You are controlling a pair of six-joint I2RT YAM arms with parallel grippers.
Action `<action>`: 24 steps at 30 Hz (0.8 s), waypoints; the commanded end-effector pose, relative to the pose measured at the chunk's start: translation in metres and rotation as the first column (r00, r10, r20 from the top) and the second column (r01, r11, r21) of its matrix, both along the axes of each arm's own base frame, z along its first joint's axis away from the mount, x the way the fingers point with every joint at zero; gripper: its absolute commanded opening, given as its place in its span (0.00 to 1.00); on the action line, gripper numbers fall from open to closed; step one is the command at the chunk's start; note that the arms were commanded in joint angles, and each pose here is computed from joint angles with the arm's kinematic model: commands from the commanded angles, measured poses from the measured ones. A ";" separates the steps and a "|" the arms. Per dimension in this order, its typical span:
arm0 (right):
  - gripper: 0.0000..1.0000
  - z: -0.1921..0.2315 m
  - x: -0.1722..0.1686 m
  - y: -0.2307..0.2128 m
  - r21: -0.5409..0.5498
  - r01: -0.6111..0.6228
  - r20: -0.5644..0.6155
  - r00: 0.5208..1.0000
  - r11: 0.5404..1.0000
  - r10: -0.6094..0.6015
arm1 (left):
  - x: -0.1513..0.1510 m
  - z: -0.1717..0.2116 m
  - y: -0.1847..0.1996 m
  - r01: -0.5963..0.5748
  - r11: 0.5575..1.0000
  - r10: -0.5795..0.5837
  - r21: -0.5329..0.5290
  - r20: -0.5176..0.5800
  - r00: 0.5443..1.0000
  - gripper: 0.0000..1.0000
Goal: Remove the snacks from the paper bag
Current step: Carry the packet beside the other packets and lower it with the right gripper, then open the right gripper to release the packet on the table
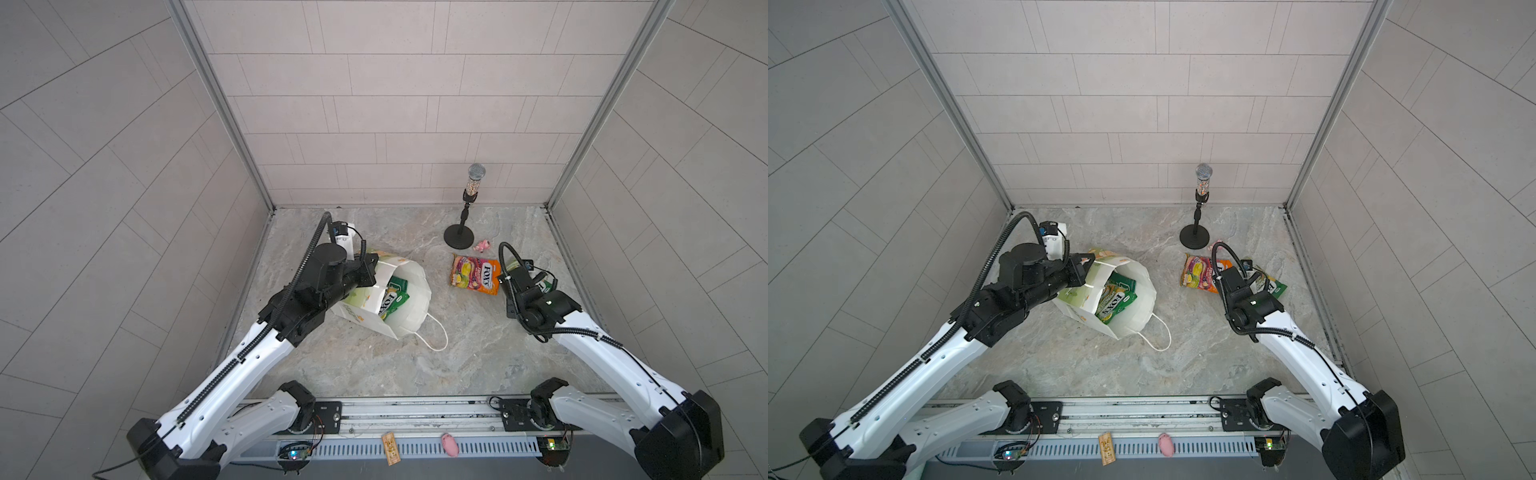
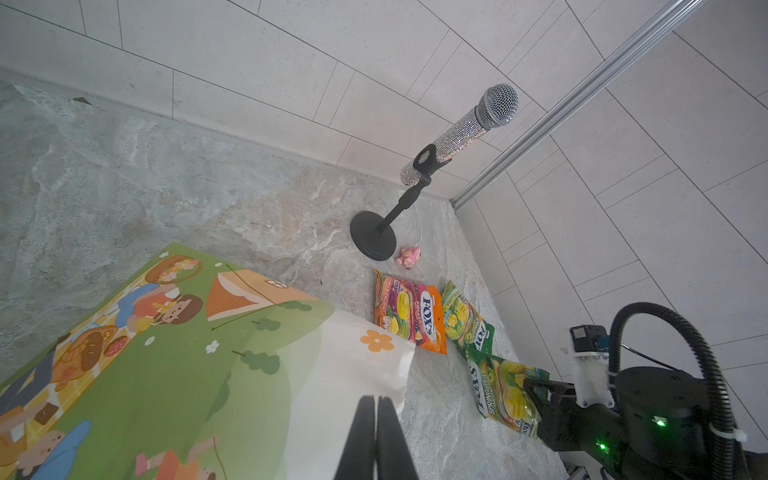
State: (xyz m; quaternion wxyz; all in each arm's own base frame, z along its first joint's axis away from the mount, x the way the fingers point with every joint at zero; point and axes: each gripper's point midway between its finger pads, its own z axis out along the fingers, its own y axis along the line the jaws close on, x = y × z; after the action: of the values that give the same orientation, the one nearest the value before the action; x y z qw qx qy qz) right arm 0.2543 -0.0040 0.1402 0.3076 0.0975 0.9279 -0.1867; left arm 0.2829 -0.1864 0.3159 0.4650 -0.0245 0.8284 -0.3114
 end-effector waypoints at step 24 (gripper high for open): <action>0.42 -0.073 0.004 0.038 0.215 0.037 -0.118 0.993 0.976 -0.012 | -0.002 0.007 0.005 -0.007 1.000 0.007 0.016 0.027 1.000 0.00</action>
State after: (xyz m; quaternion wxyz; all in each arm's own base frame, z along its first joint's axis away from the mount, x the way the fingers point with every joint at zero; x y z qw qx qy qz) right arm 0.2569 0.0352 0.0577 0.2167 0.1110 0.9647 -0.1003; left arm 0.2823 -0.1852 0.3170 0.4681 -0.0227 0.8276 -0.3090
